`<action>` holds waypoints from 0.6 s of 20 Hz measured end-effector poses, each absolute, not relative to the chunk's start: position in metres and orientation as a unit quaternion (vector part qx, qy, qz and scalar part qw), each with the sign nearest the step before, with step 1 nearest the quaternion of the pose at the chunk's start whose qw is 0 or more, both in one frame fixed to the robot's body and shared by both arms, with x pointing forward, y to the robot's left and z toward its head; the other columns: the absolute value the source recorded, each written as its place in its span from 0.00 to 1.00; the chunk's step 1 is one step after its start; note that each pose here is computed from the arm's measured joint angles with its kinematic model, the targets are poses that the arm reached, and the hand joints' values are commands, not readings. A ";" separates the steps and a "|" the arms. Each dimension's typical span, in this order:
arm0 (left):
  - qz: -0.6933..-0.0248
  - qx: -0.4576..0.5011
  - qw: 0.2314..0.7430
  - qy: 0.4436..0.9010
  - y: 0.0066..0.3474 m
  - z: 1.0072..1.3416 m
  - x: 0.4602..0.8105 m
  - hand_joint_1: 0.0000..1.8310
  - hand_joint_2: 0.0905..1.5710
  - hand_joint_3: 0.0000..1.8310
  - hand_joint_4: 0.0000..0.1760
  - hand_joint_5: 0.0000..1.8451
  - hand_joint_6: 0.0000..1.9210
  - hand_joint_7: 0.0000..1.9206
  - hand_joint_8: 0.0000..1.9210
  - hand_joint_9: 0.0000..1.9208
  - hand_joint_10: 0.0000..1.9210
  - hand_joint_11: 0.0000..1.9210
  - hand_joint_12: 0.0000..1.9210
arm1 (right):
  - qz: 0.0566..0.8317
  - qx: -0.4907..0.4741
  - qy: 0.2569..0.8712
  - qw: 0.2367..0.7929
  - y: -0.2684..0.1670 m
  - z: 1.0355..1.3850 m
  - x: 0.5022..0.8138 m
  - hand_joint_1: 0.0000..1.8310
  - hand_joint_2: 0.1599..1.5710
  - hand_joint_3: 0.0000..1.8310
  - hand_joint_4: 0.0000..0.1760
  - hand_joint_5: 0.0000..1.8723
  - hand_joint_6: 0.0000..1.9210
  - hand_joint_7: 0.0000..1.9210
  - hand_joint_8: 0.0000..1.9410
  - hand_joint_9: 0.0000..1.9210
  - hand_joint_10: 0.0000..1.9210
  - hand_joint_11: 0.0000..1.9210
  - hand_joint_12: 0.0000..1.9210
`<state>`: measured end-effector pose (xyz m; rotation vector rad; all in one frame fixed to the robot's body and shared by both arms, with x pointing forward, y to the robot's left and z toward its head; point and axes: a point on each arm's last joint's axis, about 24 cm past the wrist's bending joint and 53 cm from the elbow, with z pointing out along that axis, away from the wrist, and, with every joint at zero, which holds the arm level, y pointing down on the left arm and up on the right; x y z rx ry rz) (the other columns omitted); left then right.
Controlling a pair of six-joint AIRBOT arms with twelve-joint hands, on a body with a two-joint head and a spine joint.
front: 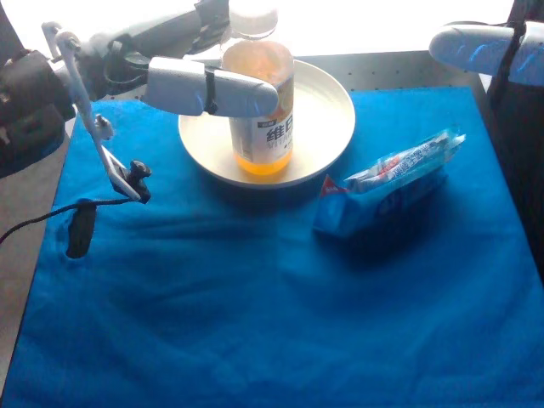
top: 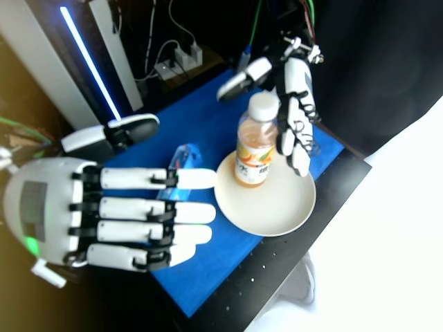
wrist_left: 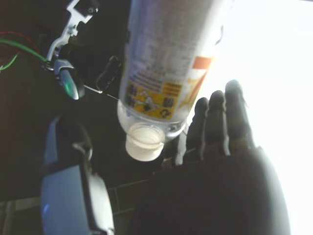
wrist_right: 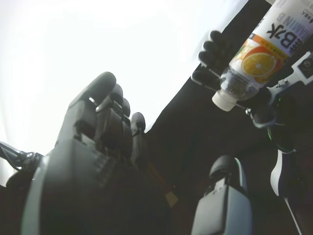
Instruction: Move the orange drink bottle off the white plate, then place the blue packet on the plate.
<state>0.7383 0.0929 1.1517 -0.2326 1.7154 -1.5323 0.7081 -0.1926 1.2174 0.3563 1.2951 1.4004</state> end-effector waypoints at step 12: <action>-0.602 -0.116 0.396 0.683 0.095 1.142 0.751 0.75 0.66 0.00 0.00 0.57 0.37 0.55 0.43 0.55 0.56 0.45 0.57 | 0.599 0.151 0.548 0.565 -0.191 1.219 0.706 0.24 0.50 0.00 0.32 0.18 0.00 0.12 0.00 0.15 0.00 0.01 0.54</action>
